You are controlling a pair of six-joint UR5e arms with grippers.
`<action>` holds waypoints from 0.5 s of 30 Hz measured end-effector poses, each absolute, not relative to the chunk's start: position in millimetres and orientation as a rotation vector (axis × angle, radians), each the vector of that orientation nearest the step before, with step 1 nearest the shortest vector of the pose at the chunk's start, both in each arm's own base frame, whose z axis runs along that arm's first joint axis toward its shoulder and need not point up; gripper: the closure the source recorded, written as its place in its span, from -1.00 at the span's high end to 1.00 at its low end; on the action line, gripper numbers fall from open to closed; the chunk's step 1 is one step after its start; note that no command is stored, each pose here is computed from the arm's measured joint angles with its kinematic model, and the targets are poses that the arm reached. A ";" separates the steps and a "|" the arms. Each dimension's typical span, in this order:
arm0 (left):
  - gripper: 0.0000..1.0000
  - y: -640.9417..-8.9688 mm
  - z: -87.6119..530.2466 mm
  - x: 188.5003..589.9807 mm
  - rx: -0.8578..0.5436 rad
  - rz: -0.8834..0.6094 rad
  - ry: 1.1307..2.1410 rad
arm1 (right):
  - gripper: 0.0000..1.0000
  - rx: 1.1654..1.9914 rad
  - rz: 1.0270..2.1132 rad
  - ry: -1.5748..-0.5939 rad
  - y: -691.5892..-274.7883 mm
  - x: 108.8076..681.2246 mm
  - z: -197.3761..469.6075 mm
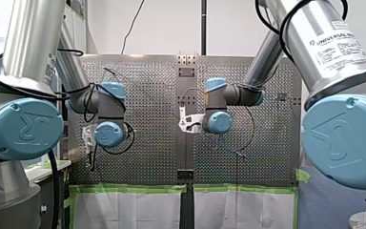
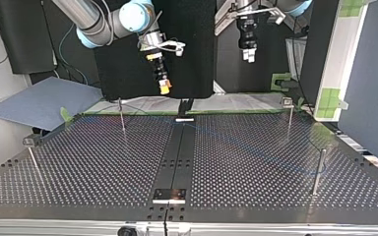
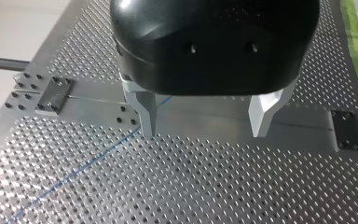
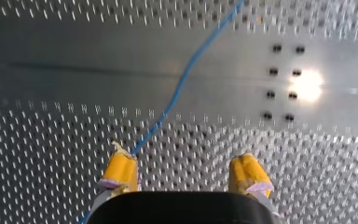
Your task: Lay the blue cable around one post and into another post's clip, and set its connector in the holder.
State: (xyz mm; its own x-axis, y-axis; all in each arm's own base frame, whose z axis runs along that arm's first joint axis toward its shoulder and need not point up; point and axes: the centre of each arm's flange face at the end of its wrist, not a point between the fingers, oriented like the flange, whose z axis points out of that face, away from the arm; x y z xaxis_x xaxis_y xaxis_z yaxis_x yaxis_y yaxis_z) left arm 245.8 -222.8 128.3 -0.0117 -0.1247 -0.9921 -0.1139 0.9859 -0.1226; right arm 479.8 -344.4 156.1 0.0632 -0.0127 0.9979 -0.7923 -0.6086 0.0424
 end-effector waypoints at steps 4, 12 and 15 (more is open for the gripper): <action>1.00 -220.1 127.1 245.1 -0.190 0.011 1.597 | 0.98 1.739 1.621 -0.791 -326.3 492.0 153.8; 1.00 -215.1 126.0 244.6 -0.202 0.054 1.608 | 0.98 1.743 1.617 -0.775 -293.0 510.8 149.6; 1.00 -214.3 125.9 244.9 -0.203 0.061 1.609 | 0.98 1.749 1.612 -0.778 -281.1 516.7 143.0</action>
State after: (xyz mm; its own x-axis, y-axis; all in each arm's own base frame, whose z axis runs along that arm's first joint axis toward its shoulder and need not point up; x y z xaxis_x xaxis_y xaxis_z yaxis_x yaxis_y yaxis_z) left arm 244.9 -214.3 125.9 -0.0352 -0.0934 -0.9950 -0.1682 0.9820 -0.0862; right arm 516.7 -281.1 143.0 0.0778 -0.0076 0.9969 -0.7756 -0.6288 0.0558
